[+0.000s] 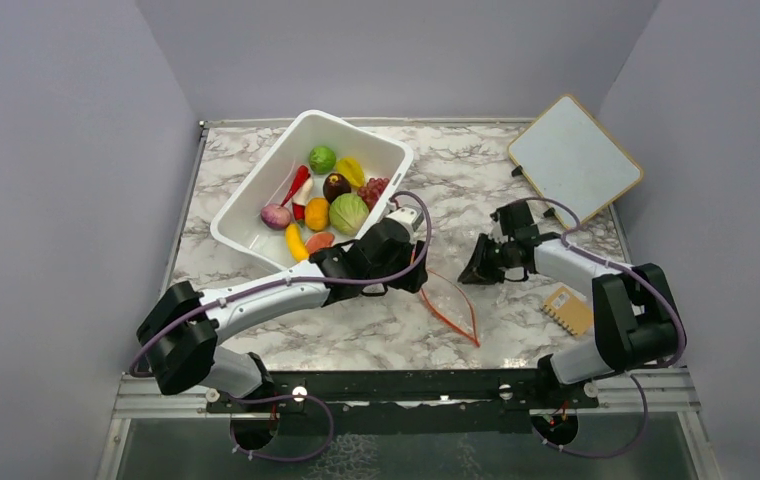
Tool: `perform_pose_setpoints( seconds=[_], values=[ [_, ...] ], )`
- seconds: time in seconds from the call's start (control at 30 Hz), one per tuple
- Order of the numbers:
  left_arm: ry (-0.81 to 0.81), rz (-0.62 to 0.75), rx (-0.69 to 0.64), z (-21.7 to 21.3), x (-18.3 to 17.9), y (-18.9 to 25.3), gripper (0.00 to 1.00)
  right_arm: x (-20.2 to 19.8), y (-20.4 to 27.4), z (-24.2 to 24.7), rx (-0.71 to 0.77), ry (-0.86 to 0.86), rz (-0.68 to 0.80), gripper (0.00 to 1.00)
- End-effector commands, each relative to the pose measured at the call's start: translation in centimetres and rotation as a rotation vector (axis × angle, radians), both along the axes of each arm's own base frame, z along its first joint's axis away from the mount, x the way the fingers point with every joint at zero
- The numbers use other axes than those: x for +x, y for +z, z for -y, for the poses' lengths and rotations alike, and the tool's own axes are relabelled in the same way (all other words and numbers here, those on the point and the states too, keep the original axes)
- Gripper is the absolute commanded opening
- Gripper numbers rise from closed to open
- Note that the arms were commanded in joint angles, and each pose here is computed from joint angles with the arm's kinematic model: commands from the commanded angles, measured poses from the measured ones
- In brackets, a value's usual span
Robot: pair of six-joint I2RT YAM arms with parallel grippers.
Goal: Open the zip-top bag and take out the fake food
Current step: Pick up the fake fruit from the zipper food storage bag, then place the fake fruit in the bin.
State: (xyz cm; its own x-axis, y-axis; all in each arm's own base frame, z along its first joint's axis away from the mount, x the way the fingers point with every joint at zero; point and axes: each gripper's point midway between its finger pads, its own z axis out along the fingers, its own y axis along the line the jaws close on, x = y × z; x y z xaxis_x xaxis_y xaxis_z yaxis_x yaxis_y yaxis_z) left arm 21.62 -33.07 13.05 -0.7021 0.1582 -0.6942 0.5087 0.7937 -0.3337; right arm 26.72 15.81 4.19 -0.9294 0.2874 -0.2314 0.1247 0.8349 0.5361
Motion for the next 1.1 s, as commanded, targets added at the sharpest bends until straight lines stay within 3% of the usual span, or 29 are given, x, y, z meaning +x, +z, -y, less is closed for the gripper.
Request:
perform_pose_setpoints(
  seconds=[0.0, 0.23, 0.47, 0.63, 0.93, 1.07],
  values=[
    [0.077, 0.121, 0.048, -2.5, 2.5, 3.3, 0.17, -2.3, -2.1, 0.1, 0.015, 0.002, -0.038, 0.13],
    [0.181, 0.158, 0.019, -6.7, 6.2, 6.6, 0.17, -5.7, -0.9, 0.2, 0.115, -0.114, -0.024, 0.15],
    [0.332, 0.144, 0.013, -13.1, 10.0, 7.6, 0.17, -5.8, 5.5, -0.2, 0.225, -0.121, 0.18, 0.27],
    [0.449, 0.084, 0.037, -16.9, 10.9, 6.0, 0.17, -5.5, 9.3, -0.3, 0.254, -0.101, 0.293, 0.3],
    [0.532, -0.04, 0.063, -20.0, 10.5, 1.6, 0.17, -5.9, 10.4, -1.1, 0.288, -0.038, 0.289, 0.33],
    [0.545, -0.088, 0.089, -20.8, 10.3, -0.4, 0.3, -5.9, 11.1, -1.3, 0.296, -0.013, 0.316, 0.41]
  ],
)
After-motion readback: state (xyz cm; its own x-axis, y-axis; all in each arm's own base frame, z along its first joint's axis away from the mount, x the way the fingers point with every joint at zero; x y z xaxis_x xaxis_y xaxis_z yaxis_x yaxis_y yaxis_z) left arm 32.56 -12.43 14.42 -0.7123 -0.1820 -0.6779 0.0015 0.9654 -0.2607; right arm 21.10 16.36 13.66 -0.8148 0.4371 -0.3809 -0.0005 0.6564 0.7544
